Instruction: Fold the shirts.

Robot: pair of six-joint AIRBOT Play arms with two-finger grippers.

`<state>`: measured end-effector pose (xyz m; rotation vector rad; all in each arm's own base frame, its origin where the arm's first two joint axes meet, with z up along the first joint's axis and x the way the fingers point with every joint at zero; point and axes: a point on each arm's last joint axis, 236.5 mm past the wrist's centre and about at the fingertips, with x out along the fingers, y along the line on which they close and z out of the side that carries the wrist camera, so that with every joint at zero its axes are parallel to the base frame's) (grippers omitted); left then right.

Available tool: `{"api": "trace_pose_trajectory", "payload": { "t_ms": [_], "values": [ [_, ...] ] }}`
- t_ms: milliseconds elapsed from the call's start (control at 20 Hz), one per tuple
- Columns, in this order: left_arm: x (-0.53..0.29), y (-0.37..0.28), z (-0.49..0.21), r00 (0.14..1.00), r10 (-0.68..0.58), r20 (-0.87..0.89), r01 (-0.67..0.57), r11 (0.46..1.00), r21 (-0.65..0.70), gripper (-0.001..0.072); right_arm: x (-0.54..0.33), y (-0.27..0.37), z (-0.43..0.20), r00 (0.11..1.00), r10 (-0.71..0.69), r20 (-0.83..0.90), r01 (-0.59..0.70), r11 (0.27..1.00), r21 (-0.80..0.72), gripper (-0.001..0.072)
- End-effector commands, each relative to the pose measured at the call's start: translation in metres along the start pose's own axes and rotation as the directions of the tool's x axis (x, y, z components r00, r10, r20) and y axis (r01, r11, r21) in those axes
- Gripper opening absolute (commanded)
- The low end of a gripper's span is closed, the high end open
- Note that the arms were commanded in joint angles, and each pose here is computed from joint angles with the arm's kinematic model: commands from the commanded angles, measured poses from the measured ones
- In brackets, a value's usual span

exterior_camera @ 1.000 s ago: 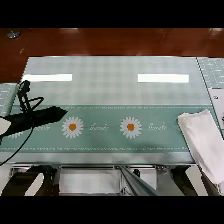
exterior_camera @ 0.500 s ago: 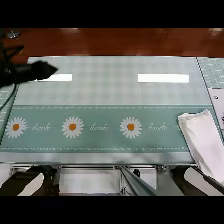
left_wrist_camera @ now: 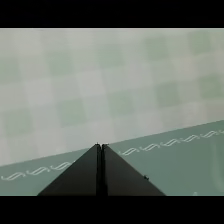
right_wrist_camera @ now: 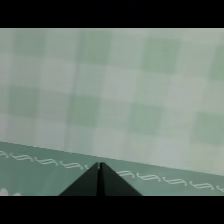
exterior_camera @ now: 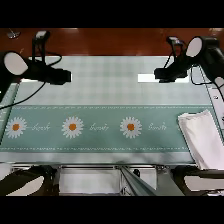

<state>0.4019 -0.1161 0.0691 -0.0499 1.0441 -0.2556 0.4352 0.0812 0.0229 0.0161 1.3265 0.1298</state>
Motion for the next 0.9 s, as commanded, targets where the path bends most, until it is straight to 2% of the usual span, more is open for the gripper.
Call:
{"api": "trace_pose_trajectory", "payload": {
  "t_ms": [0,850],
  "values": [
    [0.027,0.027,-0.028,0.996,0.072,-0.055,-0.074,0.997,-0.038,0.0023,0.030,-0.020,-0.015,0.991,-0.085,-0.106,0.085,0.996,-0.007,0.0026],
    [0.022,0.027,-0.015,0.997,0.072,-0.027,-0.073,0.995,-0.061,0.0023,0.031,-0.018,-0.012,0.993,-0.078,-0.093,0.078,0.997,-0.004,0.0026]
  ]
}}
